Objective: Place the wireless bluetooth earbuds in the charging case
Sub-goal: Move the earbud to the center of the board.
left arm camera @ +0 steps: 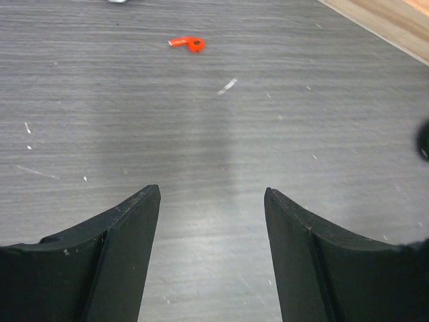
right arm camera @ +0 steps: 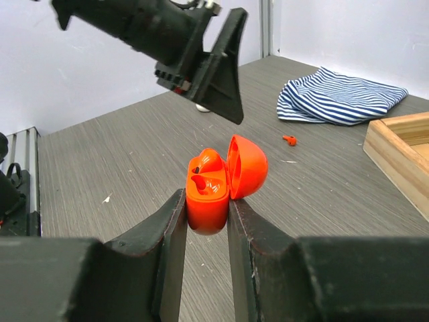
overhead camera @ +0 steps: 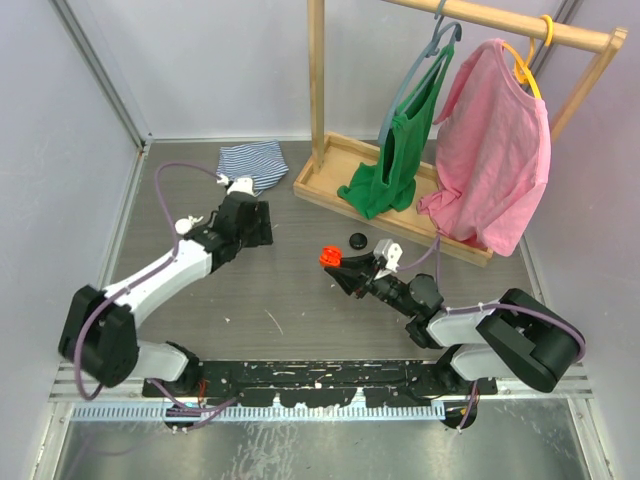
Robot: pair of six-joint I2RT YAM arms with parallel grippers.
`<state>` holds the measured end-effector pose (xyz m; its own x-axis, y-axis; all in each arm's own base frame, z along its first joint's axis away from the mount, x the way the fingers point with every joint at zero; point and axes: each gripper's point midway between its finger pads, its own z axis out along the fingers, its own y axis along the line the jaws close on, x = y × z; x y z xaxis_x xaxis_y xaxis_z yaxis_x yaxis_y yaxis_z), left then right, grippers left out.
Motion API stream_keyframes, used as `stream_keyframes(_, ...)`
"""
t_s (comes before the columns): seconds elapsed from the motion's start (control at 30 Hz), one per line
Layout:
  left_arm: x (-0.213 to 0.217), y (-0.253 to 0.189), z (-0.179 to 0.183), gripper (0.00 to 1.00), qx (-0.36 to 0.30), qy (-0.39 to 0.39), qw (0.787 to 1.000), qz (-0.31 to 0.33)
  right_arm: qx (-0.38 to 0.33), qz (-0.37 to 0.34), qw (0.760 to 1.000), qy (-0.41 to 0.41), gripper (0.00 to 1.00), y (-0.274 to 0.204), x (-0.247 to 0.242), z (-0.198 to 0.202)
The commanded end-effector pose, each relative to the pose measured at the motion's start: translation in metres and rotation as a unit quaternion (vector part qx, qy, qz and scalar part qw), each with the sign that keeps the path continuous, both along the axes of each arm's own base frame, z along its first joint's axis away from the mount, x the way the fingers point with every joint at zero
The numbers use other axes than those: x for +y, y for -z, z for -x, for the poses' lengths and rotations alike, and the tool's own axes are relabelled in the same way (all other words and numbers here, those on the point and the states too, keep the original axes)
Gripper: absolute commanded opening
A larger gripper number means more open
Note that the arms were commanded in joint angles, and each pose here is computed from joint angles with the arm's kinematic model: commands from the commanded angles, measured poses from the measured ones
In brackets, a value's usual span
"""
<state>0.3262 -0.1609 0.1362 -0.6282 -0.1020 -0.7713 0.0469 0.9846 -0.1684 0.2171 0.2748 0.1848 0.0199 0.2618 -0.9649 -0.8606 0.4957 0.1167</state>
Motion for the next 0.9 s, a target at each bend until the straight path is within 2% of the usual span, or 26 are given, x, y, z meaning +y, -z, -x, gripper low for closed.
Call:
stream_keyframes(0.0, 0.01, 0.0, -0.041, 0.65, 0.004, -0.03, 0.999, -0.017, -0.036, -0.02, 0.999, 0.017, 0.01, -0.017, -0.004, -0.003)
stream_keyframes(0.23, 0.012, 0.025, -0.089, 0.64, 0.043, -0.04, 0.998, -0.02, -0.035, -0.012, 0.999, 0.02, 0.01, -0.015, -0.004, -0.005)
stream_keyframes(0.47, 0.007, 0.048, -0.127, 0.63, 0.07, -0.006, 0.997, -0.03, -0.033, -0.008, 0.999, 0.019, 0.01, -0.014, -0.002, -0.006)
stream_keyframes(0.87, 0.006, 0.084, -0.157, 0.61, 0.11, 0.03, 0.991, -0.072, -0.025, -0.001, 1.0, 0.017, 0.01, -0.008, 0.001, -0.008)
